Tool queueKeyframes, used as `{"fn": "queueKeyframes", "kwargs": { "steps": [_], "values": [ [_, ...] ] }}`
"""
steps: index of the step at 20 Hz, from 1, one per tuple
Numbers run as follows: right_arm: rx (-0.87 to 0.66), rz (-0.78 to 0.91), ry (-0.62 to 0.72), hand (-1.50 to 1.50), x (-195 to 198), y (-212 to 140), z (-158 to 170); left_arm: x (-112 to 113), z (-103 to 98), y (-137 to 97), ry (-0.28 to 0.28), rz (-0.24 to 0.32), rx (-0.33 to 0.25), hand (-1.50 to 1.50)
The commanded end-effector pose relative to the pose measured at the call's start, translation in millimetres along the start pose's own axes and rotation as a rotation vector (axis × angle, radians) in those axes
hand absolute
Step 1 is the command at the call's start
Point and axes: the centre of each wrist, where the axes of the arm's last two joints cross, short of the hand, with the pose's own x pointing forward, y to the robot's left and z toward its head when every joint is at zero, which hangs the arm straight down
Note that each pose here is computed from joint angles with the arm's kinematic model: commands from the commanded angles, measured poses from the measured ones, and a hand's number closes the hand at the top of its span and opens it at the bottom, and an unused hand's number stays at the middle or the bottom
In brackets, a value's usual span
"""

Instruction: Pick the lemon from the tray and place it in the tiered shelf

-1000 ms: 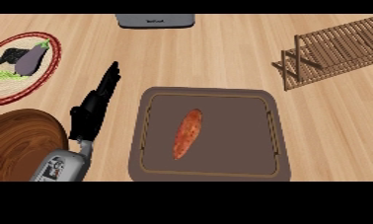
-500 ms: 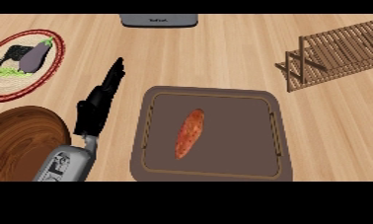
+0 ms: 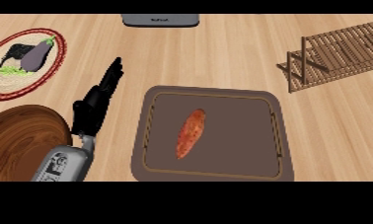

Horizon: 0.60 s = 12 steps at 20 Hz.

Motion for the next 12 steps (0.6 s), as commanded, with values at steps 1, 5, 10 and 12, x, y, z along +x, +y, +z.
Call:
{"fn": "queueKeyframes", "kwargs": {
  "steps": [1,5,10,12],
  "values": [
    [-0.041,0.063,-0.043,1.50,1.3,18.8,-15.2,4.9,0.1,-6.3,0.003,0.005,-0.003,0.00],
    [-0.047,0.077,-0.040,1.50,-12.9,28.9,-29.5,-13.1,12.0,-0.2,-0.008,-0.003,-0.005,0.00],
    [-0.079,0.155,-0.141,1.50,-38.0,57.9,-32.8,3.5,-8.4,-6.6,0.000,0.001,0.004,0.00],
    [-0.082,0.151,-0.159,1.50,-42.8,70.9,-45.2,-1.9,14.5,-1.7,-0.011,0.005,-0.007,0.00]
  ]
}}
